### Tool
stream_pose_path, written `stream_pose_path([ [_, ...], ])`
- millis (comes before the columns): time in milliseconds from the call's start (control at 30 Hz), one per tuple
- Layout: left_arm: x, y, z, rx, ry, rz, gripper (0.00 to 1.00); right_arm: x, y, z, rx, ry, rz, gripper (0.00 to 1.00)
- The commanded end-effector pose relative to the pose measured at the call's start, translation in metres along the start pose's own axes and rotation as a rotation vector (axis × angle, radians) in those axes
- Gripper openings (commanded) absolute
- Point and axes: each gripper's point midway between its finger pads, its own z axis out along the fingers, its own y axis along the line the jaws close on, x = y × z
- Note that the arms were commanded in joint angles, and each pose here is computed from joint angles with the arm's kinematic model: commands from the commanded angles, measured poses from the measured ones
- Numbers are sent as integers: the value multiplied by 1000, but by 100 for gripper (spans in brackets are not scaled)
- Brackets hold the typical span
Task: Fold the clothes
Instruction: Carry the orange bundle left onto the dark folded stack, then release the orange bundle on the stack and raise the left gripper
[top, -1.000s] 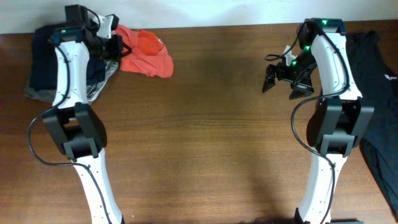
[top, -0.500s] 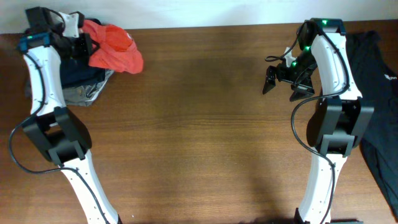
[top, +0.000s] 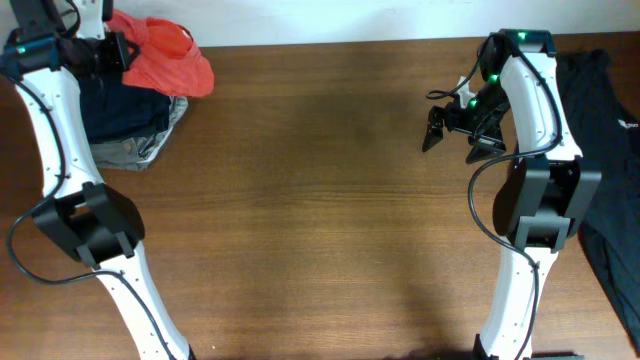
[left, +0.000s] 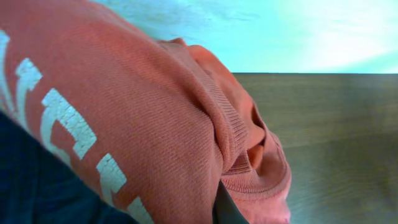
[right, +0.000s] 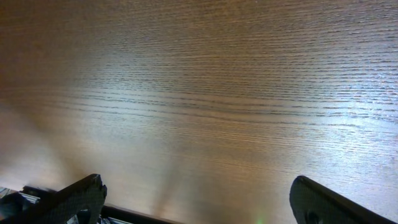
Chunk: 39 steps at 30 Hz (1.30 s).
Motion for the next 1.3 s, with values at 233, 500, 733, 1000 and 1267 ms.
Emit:
stream_pose_path([
  [233,-4,49,-26,-110,-34,68,0,6,5,-13,10,-30,-22,99],
  [500,31,107,-5,-166,23,58,0,6,5,-13,10,-30,-22,99],
  [733,72,163,16,-237,79,-20,0,6,5,-13,10,-30,-21,99],
  [1000,82,207,-8,-325,37,-202,21,6,5,-13,9,-30,-18,99],
  [1267,76,217,-31,-345,-5,-292,64,6,5,-13,9,-30,-18,99],
])
